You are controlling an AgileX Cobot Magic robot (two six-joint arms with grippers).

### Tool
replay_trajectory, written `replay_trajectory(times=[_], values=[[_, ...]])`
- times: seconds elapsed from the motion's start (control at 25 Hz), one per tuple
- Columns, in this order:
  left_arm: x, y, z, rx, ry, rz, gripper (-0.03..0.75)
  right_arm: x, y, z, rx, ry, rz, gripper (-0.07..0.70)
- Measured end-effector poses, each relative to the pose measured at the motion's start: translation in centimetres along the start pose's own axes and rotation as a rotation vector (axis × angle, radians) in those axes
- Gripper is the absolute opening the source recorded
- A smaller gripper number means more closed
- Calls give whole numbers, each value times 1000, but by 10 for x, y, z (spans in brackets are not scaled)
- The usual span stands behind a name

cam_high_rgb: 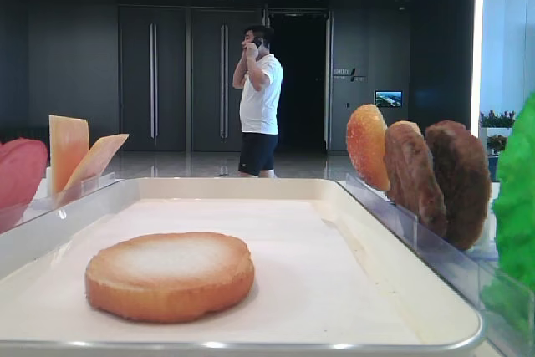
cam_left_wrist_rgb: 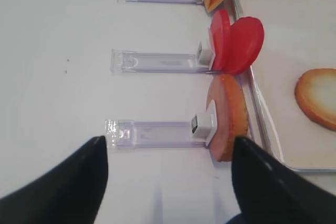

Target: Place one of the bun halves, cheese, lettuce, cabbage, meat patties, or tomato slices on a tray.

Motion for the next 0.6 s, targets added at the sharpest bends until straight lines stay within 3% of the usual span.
replay_trajectory(times=[0.24, 0.6], values=[[0, 2, 6, -53, 8, 2, 559, 0, 0, 0, 0, 0, 0, 514], [0, 2, 7, -56, 8, 2, 559, 0, 0, 0, 0, -2, -1, 514]])
Point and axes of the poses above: a point on each arm's last joint axis where the gripper is mounted, z pointing back along that axis away from the gripper, x along the wrist's bending axis when the last joint is at zero, y = z × x, the point moved 5 cm from there along -z, pointing out along that axis toward the gripper, and after that the axes turned 2 degrees about z, right-handed, at the moved point
